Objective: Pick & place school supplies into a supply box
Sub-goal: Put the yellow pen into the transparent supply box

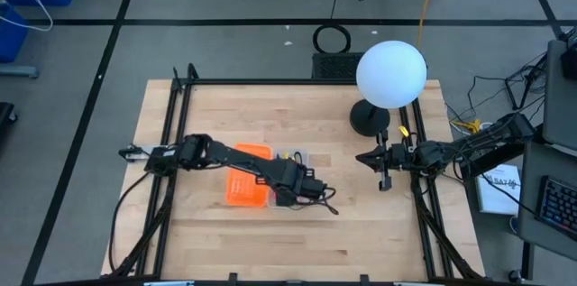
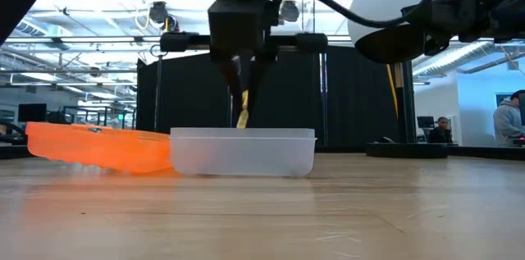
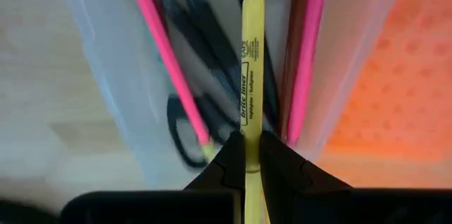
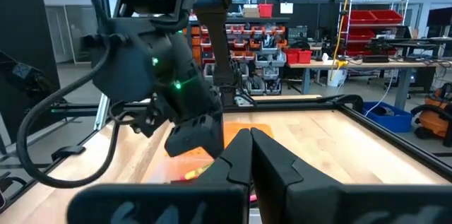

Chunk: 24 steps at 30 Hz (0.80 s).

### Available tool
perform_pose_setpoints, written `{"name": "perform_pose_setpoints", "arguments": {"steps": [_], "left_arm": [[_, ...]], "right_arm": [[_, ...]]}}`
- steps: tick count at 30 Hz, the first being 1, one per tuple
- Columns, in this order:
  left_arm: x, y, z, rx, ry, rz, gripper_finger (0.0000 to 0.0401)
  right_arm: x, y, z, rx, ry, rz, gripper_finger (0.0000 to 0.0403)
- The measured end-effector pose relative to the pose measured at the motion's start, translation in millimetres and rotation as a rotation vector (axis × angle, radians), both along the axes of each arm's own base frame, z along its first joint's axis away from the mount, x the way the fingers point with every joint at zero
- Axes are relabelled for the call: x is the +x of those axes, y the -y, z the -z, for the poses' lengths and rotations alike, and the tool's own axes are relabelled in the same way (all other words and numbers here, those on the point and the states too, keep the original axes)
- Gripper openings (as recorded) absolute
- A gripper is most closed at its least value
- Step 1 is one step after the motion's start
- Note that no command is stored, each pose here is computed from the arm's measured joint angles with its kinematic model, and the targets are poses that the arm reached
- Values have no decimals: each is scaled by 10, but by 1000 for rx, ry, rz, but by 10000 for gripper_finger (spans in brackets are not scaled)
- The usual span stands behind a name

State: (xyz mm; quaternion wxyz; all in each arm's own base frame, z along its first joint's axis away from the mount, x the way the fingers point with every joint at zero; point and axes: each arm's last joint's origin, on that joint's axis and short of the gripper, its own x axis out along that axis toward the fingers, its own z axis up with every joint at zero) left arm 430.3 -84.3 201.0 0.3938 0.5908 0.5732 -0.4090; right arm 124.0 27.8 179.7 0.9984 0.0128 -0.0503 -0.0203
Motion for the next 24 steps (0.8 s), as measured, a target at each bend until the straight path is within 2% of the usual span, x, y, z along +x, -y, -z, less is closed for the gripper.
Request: {"name": "perform_pose_setpoints", "arguments": {"steps": [3,7,12,19,24], "left_arm": [[26,-50,63,-78,5,-21,24],[56,-91,95,-100,15,1,24],[79,-130,107,-274,11,-60,24],[91,-138,107,-263,21,-46,24],[110,-147,108,-270,38,-46,24]], "right_arm": [[0,0,-4,0,4,0,0],[-4,1,-34,-34,32,5,0],[-12,3,-82,-33,80,7,0],[-23,7,-134,-12,135,8,0],[-34,10,-173,71,179,-4,0]]}}
